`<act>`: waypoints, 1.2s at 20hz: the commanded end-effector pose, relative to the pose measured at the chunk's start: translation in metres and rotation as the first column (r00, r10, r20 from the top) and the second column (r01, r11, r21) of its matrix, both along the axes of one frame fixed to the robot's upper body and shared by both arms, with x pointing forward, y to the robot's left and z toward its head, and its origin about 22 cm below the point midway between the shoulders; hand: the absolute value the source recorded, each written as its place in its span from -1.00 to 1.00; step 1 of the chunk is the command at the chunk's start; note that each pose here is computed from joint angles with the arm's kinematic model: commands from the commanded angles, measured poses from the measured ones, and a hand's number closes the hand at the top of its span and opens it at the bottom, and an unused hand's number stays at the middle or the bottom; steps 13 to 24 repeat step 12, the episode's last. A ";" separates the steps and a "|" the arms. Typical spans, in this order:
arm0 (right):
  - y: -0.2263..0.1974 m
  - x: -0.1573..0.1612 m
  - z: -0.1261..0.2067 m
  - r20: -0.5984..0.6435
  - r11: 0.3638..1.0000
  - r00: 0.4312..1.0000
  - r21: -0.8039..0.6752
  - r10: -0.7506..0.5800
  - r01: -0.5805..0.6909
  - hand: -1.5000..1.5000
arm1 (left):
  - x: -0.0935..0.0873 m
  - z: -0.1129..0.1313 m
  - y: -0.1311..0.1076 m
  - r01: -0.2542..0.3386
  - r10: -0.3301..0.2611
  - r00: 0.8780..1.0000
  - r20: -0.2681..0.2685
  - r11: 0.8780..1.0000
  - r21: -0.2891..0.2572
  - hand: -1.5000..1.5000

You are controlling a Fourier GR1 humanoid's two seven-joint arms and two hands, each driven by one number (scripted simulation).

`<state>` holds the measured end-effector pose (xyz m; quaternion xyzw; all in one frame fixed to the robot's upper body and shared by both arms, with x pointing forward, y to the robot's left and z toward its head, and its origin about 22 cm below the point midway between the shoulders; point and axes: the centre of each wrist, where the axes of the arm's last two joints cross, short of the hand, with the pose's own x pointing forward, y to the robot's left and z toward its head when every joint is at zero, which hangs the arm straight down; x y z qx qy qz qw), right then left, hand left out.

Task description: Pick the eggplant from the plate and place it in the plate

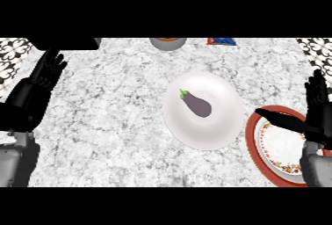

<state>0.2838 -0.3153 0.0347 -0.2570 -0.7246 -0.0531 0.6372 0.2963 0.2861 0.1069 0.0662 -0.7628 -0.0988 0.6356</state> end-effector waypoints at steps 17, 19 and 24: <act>-0.096 -0.097 -0.020 0.004 0.995 1.000 -0.102 -0.017 0.017 -1.00 | 0.006 0.006 -0.007 0.012 -0.012 1.000 0.016 1.000 -0.005 0.00; -0.096 -0.097 -0.020 0.004 0.995 1.000 -0.102 -0.017 0.017 -1.00 | 0.006 0.006 -0.007 0.012 -0.012 1.000 0.016 1.000 -0.005 0.00; -0.096 -0.097 -0.020 0.004 0.995 1.000 -0.102 -0.017 0.017 -1.00 | 0.006 0.006 -0.007 0.012 -0.012 1.000 0.016 1.000 -0.005 0.00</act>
